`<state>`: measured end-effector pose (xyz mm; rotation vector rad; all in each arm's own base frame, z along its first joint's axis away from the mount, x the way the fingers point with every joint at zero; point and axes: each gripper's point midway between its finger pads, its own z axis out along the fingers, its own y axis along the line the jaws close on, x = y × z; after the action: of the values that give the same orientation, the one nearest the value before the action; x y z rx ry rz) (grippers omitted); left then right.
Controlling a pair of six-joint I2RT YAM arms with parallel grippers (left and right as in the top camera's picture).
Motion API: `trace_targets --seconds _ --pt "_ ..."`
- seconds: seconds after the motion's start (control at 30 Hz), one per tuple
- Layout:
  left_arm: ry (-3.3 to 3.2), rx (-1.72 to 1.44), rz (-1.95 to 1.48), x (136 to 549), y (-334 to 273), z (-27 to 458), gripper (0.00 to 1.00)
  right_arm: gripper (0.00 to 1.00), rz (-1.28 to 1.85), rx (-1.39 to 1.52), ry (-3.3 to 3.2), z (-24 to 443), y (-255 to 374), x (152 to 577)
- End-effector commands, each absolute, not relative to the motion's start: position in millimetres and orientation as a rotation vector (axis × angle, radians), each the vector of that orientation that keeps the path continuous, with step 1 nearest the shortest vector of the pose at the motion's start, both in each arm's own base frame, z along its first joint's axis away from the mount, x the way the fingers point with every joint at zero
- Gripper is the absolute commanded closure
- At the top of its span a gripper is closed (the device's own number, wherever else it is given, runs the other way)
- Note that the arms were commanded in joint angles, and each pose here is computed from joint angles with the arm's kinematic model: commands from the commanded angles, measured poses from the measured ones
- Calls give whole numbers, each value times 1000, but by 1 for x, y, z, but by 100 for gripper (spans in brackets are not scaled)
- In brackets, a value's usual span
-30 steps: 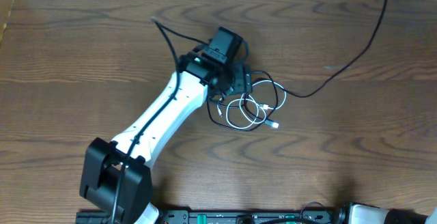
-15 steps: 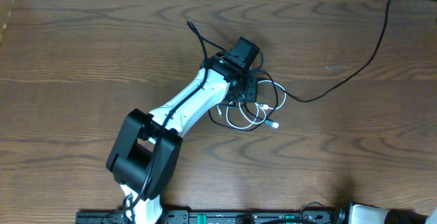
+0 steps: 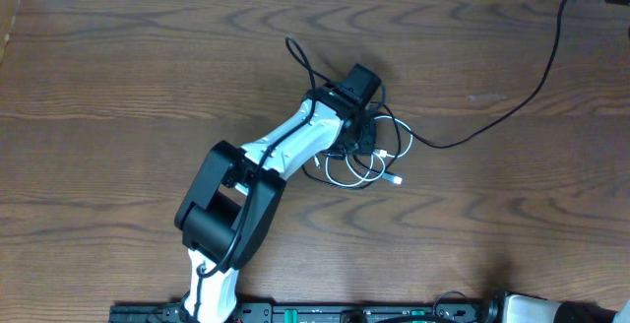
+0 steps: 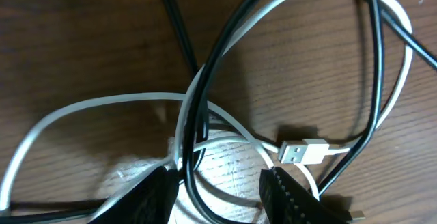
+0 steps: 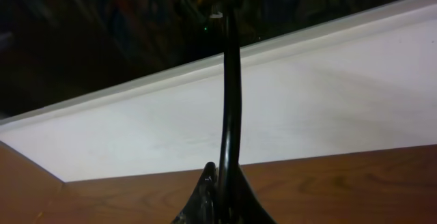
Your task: Untangle cables
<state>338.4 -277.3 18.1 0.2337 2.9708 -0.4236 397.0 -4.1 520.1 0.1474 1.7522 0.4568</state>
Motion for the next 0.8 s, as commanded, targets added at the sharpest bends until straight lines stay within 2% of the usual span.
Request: trace_targets --seconds 0.0,0.1,0.17,0.23,0.3,0.33,0.63,0.77 --pt "2983 249 -416 336 -278 12 55 99 432 136 1745 524 -6 393" --pt "2993 249 -408 335 -277 8 56 99 427 131 1748 523 -6 393" --pt "3008 248 -397 333 -276 3 60 99 427 132 1752 522 -6 392" --pt "3022 247 -388 330 -274 2 71 99 413 118 1760 520 -6 392" --pt "3028 265 -379 329 -271 3 88 99 381 109 1776 516 -9 392" --pt "3031 272 -374 329 -268 5 92 99 353 137 1788 512 -14 393" --pt "3009 171 -376 341 -227 48 92 99 -137 544 1883 466 -109 383" --pt "2951 210 -637 337 -238 88 92 99 -314 664 1973 433 -140 378"
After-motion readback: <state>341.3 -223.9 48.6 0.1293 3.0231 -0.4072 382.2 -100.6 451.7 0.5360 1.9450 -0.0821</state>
